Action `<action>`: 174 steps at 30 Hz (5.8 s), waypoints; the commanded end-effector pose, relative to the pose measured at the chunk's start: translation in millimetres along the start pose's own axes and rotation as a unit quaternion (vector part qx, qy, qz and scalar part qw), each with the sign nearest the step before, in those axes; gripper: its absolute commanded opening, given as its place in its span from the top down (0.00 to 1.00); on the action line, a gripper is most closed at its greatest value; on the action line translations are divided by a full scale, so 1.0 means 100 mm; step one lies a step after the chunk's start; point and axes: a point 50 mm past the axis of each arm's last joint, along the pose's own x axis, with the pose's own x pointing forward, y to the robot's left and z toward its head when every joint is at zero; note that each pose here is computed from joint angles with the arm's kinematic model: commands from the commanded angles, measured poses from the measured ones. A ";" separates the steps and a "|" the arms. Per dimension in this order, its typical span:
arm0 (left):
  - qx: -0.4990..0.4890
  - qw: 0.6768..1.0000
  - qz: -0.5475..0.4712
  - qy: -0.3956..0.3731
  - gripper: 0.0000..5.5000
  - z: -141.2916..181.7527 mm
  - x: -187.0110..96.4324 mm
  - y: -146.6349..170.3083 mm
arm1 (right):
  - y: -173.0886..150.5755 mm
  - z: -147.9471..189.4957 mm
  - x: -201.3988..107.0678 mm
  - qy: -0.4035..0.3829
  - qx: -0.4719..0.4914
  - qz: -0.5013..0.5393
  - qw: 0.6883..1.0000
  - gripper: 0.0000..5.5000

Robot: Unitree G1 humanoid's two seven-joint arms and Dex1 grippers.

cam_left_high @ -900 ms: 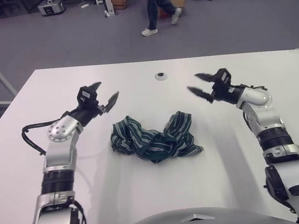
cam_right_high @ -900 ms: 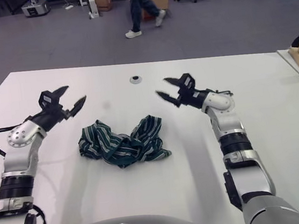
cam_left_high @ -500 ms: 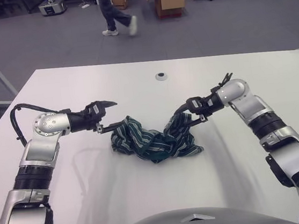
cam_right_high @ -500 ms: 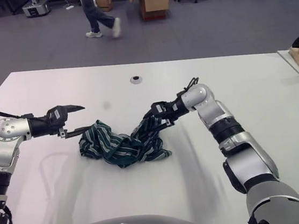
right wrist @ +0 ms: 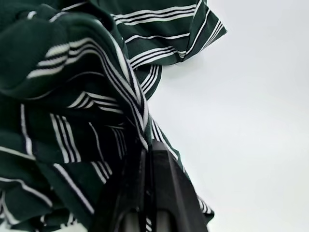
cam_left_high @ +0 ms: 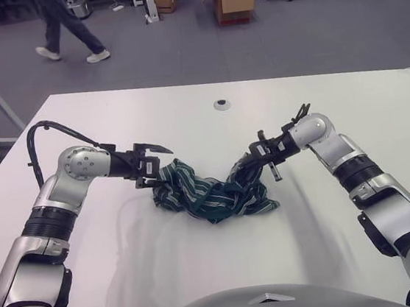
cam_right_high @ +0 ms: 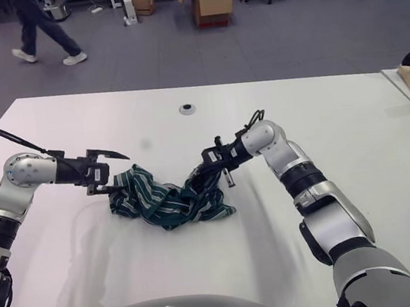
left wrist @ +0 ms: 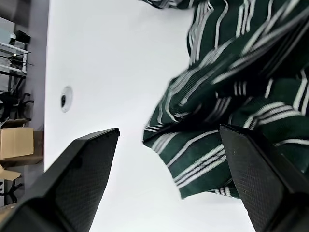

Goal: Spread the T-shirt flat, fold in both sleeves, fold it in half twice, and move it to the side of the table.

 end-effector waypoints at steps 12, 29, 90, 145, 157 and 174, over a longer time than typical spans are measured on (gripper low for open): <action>0.046 0.999 -0.002 -0.025 0.65 0.06 0.24 0.04 | -0.06 0.11 -0.04 -0.003 -0.026 -0.005 1.000 1.00; -0.110 0.979 0.070 -0.155 0.99 0.30 -0.80 0.38 | -0.13 0.44 -1.37 -0.086 0.064 -0.082 0.991 1.00; -0.182 0.871 0.432 -0.145 0.99 0.68 -0.80 2.21 | -1.43 1.01 -1.84 -0.086 0.070 -0.510 0.853 1.00; -0.175 0.984 0.029 0.010 0.93 0.51 -0.26 -2.03 | 2.20 -0.04 -0.54 0.080 0.295 0.018 0.952 1.00; -0.368 0.925 -0.028 -0.090 0.55 0.56 -0.80 -1.72 | 1.91 0.05 -1.04 0.030 0.334 -0.073 0.939 0.59; -0.455 0.874 0.162 0.043 0.50 0.05 0.03 -1.44 | 1.29 -0.17 -0.91 -0.050 0.336 -0.252 0.906 0.53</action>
